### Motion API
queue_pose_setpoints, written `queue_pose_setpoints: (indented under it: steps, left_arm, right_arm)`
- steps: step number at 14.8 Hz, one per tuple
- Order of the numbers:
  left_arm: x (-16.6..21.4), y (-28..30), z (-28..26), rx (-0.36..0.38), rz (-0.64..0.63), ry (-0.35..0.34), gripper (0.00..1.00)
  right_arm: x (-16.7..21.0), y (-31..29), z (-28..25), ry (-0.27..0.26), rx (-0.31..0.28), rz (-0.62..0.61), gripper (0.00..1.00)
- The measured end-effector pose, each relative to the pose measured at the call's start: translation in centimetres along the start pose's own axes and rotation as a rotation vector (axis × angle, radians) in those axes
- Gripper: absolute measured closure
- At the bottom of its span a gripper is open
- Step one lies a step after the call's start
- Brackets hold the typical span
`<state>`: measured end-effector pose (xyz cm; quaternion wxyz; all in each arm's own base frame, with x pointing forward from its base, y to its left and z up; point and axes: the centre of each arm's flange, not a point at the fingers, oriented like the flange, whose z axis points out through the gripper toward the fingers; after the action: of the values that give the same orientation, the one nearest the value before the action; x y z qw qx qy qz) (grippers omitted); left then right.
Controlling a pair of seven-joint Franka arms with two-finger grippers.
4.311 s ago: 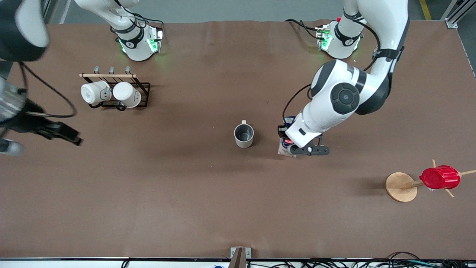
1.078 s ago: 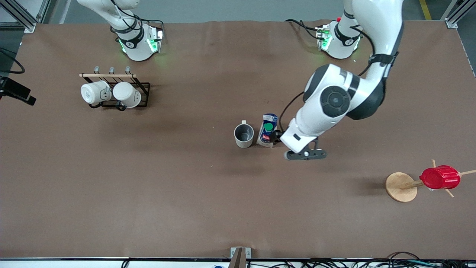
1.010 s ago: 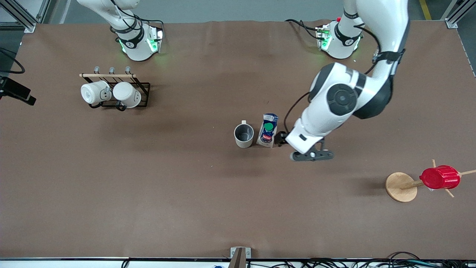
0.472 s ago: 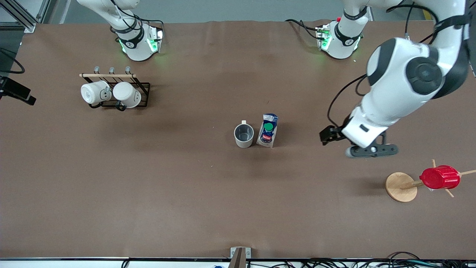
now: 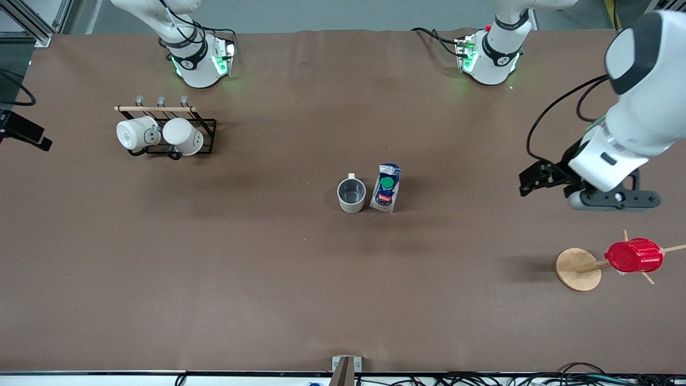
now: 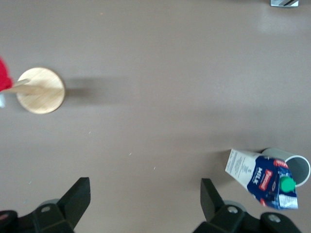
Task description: Place cup and milk on table
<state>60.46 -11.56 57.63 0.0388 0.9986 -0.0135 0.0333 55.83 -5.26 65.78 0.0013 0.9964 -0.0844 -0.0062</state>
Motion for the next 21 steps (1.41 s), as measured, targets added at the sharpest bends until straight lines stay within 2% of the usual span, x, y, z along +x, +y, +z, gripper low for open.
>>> queue_pose_setpoints:
  steps: [6, 11, 18, 21]
  left_arm:
    - [-3.0, -2.2, -4.4, 0.016, 0.048, -0.046, 0.03]
    - [-5.2, -0.8, -4.0, 0.03, 0.077, -0.064, 0.03]
    - [-5.8, 0.6, -3.8, 0.033, 0.098, -0.052, 0.03]
    - [-5.8, 0.6, -3.8, 0.088, 0.112, -0.046, 0.03]
  right_arm:
    - [0.0, 0.0, 0.0, -0.001, 0.0, 0.001, 0.0]
    - [0.0, 0.1, 0.0, -0.001, 0.0, 0.001, 0.0]
    - [0.0, 0.1, 0.0, -0.001, 0.0, 0.002, 0.0]
    - [0.0, 0.1, 0.0, -0.001, 0.0, 0.002, 0.0]
